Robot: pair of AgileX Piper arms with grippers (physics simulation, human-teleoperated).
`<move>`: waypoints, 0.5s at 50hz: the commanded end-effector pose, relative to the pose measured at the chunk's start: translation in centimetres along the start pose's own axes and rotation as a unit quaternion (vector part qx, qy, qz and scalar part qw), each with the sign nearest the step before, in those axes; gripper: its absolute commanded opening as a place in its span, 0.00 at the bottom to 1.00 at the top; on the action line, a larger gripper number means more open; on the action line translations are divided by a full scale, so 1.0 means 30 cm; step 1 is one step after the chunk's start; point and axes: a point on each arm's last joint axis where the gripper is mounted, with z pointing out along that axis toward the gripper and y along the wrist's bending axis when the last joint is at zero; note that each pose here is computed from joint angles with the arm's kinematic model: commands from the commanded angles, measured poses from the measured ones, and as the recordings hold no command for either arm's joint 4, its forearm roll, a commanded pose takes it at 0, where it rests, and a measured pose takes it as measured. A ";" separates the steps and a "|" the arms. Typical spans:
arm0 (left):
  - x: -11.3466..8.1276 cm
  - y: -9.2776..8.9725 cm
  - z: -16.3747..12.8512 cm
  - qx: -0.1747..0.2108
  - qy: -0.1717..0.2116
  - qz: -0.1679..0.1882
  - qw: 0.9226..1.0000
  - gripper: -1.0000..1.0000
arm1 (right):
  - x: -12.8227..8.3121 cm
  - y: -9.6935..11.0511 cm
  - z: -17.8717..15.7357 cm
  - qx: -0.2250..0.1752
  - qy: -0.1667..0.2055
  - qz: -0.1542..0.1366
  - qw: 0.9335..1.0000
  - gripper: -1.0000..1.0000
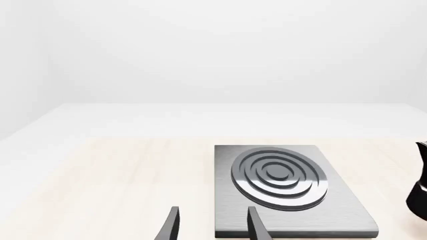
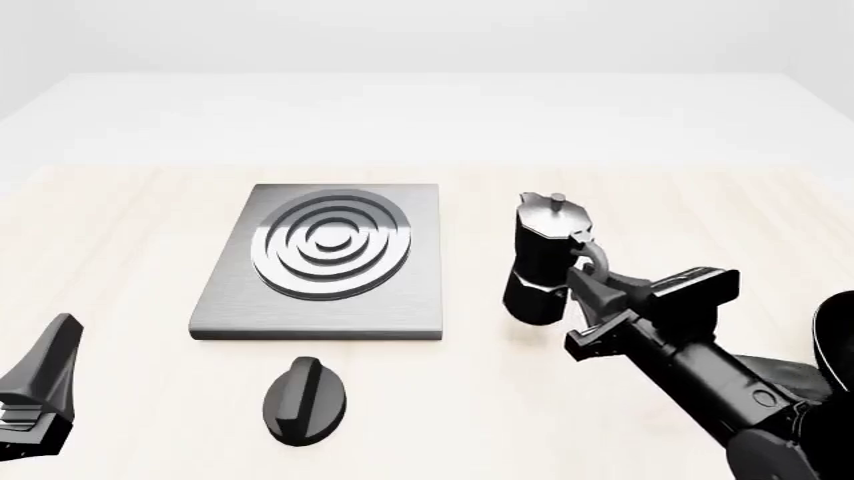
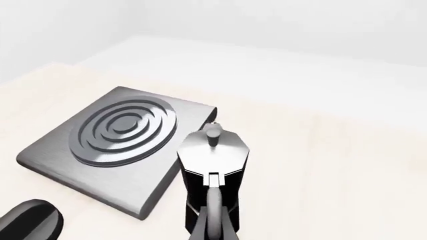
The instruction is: Put the moka pot on the stove.
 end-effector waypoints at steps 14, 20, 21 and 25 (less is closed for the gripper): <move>0.000 0.000 0.000 0.000 0.000 0.000 1.000 1.00 | -0.126 0.020 -0.004 -0.011 -0.030 -0.038 0.999 0.00; 0.000 0.000 0.000 0.000 0.000 0.000 1.000 1.00 | -0.150 0.027 0.001 -0.015 -0.035 -0.045 0.998 0.00; 0.000 0.000 0.000 0.000 0.000 0.000 1.000 1.00 | -0.150 0.027 0.001 -0.015 -0.035 -0.045 0.998 0.00; 0.000 0.000 0.000 0.000 0.000 0.000 1.000 1.00 | -0.165 0.029 0.001 -0.015 -0.038 -0.046 0.998 0.00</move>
